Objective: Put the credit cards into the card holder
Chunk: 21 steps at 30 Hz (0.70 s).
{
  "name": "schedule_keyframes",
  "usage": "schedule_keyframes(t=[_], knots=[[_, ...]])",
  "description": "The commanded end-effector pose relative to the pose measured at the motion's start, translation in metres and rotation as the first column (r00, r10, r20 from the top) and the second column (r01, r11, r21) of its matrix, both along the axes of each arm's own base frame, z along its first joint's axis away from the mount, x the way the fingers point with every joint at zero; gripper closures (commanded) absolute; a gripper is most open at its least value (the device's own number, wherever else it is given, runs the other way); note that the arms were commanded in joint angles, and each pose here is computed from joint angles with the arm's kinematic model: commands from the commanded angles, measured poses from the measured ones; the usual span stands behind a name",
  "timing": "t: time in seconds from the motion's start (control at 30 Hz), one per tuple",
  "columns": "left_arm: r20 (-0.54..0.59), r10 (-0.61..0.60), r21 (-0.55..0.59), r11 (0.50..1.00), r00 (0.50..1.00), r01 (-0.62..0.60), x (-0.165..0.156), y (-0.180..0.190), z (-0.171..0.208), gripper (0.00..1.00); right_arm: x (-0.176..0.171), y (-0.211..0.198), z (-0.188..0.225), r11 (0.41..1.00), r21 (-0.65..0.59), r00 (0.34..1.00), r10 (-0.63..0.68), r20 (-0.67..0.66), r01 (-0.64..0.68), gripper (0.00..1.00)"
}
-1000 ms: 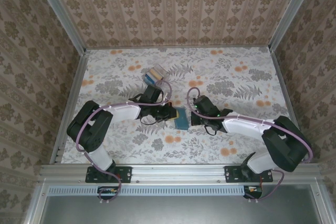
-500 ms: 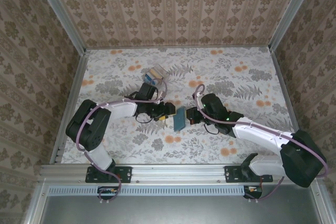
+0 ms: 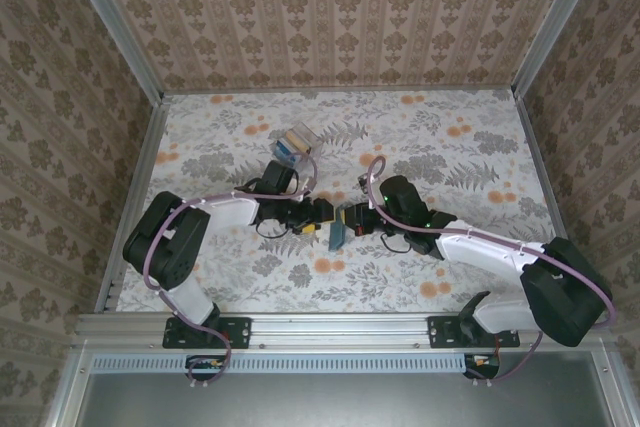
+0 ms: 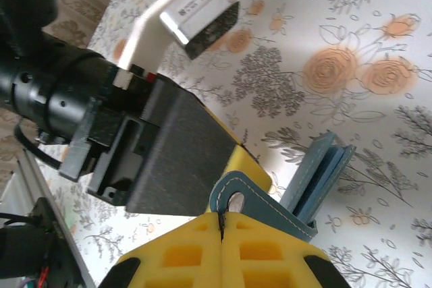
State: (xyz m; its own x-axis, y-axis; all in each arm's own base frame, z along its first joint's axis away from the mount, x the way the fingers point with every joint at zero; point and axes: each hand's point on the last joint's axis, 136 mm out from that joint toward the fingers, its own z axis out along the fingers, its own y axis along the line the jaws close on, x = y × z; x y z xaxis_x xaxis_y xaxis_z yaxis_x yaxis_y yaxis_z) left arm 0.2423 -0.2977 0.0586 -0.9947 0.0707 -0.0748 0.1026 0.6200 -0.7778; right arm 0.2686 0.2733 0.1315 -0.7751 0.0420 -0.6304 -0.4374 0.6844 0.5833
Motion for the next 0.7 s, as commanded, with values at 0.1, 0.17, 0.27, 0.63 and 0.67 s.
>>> schedule_keyframes(t=[0.1,0.17,0.27,0.63,0.67], knots=[[0.039,0.007,-0.063,0.998,0.999,-0.004,0.006,0.003,0.02,0.29,0.002,0.017,0.026,0.995,0.075,0.998,0.055,0.044,-0.059,1.0],[0.022,0.013,-0.06,0.998,1.0,-0.012,0.008,0.006,0.018,0.29,0.005,0.019,0.023,0.996,0.068,0.998,0.055,0.036,-0.057,1.0],[0.013,0.018,-0.079,0.997,1.0,-0.017,0.006,0.006,0.018,0.29,0.006,0.023,0.02,0.994,0.085,0.998,0.063,0.023,-0.065,1.0],[0.014,0.011,-0.011,1.0,1.0,-0.011,0.007,0.012,0.007,0.33,0.008,0.027,0.02,0.994,0.078,0.997,0.078,0.026,-0.08,1.0],[0.015,0.005,-0.018,1.0,1.0,-0.005,0.006,0.011,0.008,0.33,0.008,0.027,0.021,0.994,0.081,0.997,0.076,0.026,-0.078,1.0]])
